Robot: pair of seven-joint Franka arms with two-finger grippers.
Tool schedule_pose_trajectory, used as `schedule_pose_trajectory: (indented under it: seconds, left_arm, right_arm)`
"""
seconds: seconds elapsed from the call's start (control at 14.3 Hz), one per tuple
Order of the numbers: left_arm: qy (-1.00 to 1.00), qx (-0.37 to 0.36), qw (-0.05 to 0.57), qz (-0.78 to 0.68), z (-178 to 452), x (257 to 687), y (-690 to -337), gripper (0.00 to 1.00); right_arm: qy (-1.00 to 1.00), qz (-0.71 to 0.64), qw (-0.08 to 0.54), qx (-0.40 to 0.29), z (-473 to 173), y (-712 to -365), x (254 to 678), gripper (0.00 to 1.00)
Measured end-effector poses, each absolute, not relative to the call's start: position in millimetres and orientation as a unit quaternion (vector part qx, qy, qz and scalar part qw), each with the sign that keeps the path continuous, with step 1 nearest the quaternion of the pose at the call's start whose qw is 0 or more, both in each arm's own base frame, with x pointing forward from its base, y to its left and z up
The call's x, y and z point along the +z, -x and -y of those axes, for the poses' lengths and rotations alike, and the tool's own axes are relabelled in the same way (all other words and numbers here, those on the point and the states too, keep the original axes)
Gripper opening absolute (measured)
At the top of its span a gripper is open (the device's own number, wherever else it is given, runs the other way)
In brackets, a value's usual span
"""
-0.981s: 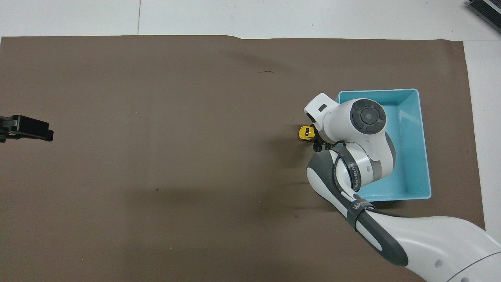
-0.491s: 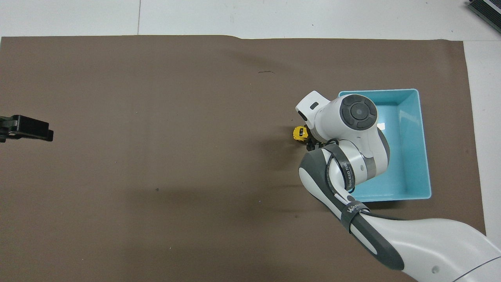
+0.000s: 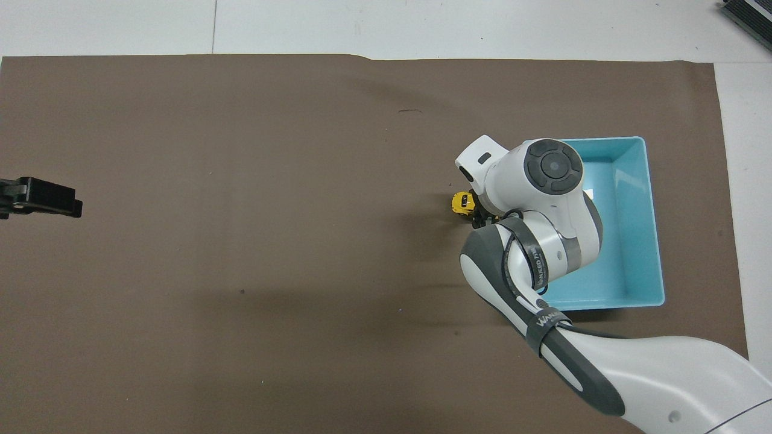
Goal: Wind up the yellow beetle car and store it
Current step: 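Lower the right gripper and grasp the yellow car beside the bin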
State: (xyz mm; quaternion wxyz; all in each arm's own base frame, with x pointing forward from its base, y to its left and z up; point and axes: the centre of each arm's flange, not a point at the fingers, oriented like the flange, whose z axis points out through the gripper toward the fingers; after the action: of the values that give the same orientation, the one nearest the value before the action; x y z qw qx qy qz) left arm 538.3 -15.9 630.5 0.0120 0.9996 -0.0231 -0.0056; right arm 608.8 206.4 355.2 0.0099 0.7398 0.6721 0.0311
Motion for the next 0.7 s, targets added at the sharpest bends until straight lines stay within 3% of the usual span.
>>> schedule_pose_trajectory:
  seconds: [0.7]
  left_arm:
    - [-1.0,-0.006,0.012,0.023,16,630,-538,1.0]
  right_arm:
    - [-0.738,-0.675,0.015,0.008,-202,-596,464,0.44]
